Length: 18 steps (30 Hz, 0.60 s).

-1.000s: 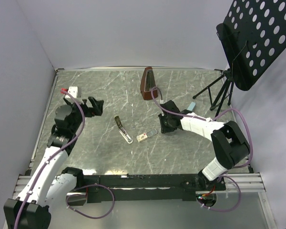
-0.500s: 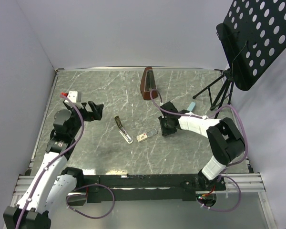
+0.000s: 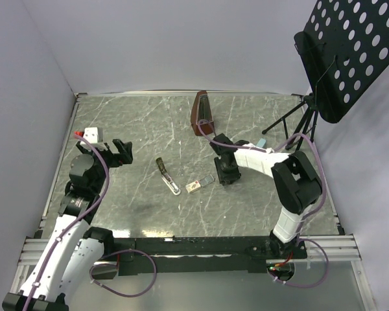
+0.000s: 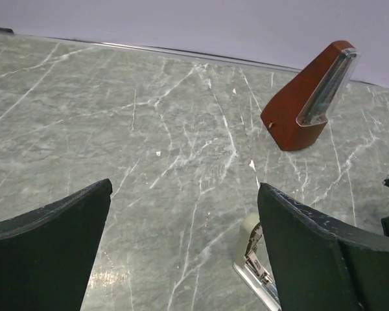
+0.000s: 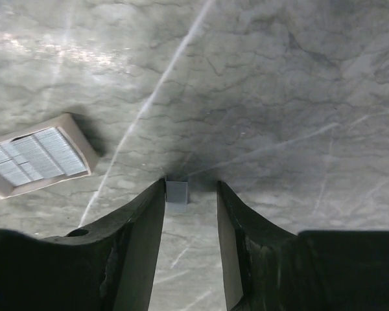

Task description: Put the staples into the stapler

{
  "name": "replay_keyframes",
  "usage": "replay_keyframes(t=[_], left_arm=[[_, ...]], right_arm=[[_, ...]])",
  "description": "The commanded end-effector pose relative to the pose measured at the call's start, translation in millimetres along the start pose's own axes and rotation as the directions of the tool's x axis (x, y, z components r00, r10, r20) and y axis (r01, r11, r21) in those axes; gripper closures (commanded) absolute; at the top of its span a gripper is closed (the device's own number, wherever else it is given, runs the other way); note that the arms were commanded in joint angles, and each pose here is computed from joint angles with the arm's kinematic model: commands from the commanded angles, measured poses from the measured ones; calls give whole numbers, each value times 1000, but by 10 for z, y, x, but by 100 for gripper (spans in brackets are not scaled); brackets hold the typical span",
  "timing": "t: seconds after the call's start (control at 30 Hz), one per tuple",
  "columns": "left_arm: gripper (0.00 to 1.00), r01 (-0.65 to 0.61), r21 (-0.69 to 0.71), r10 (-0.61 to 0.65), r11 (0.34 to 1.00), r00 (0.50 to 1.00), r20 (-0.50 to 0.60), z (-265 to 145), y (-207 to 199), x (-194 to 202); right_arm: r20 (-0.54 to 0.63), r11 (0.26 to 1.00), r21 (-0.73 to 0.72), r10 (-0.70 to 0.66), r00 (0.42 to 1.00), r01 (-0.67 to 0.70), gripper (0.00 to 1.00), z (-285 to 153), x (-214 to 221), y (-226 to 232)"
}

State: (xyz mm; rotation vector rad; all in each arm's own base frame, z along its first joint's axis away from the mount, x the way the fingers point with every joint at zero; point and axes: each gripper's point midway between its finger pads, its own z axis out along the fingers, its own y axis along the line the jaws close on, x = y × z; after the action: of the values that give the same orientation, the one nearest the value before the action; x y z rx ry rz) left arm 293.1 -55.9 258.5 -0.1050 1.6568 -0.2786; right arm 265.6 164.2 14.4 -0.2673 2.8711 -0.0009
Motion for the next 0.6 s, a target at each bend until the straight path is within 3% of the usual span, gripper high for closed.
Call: replay_keyframes(t=[0.0, 0.13, 0.57], left_arm=[[1, 16, -40, -13, 999, 997, 77, -83, 10, -263], [0, 19, -91, -11, 996, 996, 87, -124, 85, -264], [1, 24, -71, -16, 997, 994, 108, -176, 36, -303]], right_arm=[[-68, 996, 82, -21, 997, 26, 57, -52, 39, -59], [-89, 996, 74, -34, 995, 41, 58, -25, 10, 34], [-162, 998, 49, -21, 987, 29, 65, 93, 179, 114]])
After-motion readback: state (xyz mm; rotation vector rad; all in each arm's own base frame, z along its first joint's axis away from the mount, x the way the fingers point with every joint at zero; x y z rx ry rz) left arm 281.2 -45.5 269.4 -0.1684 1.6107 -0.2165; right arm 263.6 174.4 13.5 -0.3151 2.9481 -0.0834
